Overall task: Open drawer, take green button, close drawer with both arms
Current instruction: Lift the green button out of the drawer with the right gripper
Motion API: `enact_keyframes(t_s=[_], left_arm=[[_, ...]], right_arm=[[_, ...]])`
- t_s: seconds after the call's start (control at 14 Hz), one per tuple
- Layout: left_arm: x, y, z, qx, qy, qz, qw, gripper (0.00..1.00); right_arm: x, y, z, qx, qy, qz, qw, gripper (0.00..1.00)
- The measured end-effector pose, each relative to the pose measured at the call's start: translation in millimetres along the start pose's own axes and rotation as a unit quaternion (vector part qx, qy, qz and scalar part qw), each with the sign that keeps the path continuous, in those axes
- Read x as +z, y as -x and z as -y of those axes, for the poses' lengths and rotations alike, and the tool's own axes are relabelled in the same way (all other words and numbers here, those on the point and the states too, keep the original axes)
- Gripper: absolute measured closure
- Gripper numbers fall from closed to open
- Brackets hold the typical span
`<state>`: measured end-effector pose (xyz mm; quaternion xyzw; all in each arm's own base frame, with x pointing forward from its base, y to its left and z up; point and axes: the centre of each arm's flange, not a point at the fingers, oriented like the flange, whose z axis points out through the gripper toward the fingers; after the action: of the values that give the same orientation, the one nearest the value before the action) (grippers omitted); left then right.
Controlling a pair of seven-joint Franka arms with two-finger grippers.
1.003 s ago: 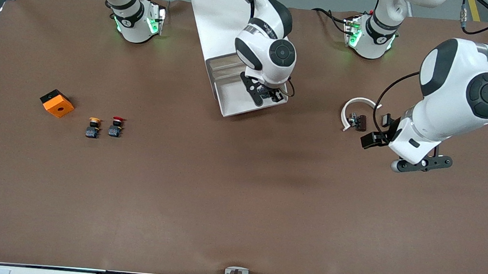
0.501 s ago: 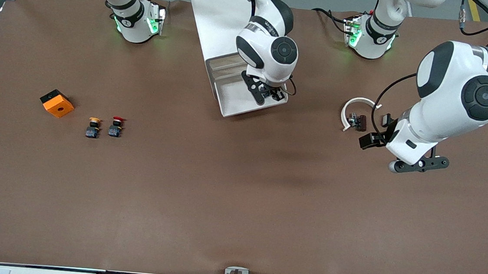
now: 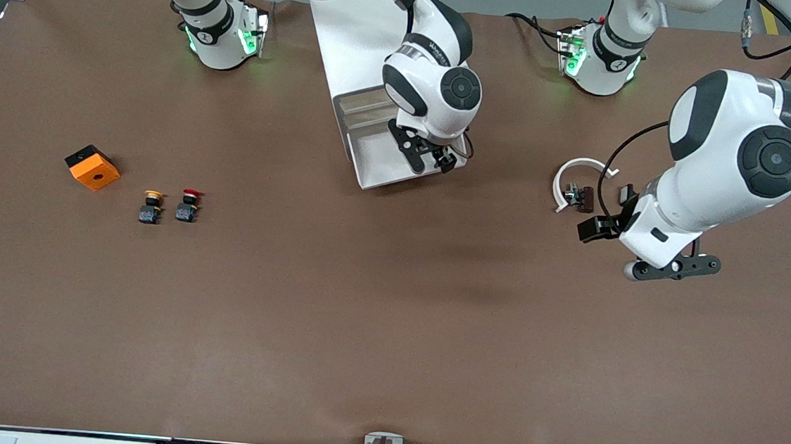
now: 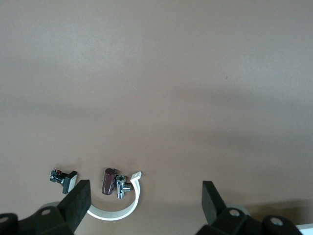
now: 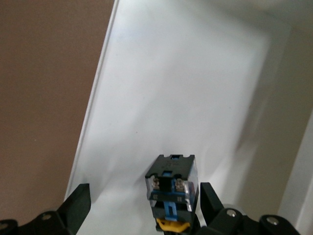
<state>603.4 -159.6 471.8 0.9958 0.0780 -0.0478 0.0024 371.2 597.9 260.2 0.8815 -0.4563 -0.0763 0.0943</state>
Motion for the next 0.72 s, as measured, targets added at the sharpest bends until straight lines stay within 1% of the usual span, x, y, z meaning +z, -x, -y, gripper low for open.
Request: enact_keyframes(t_s=[0.29,0.36,0.43,0.57,0.72], left_arm=[[-0.3,-0.1,-0.6,0.0,0.001,-0.001,1.0,0.0],[-0.3,0.1,-0.9,0.001,0.0,-0.001,1.0,0.0],[-0.1,0.6,-2.0,0.002,0.0,-0.001,1.0,0.0],[0.4,1.6,-4.2,0.004,0.0,-0.001,1.0,0.0],[0.7,1.8,-4.6,0.004,0.0,-0.001,1.0,0.0]], right_arm=[[1.0,-0.1,0.0,-0.001,0.0,-0.003,1.0,0.0],[0.9,-0.1,0.0,-0.003,-0.001,-0.005,1.0,0.04],[0.4,-0.3,0.5,-0.004,-0.003,-0.006,1.0,0.14],[0.0,-0.4,0.6,-0.009,-0.004,-0.007,1.0,0.41],[0.0,-0.4,0.6,-0.011,-0.004,-0.007,1.0,0.59]])
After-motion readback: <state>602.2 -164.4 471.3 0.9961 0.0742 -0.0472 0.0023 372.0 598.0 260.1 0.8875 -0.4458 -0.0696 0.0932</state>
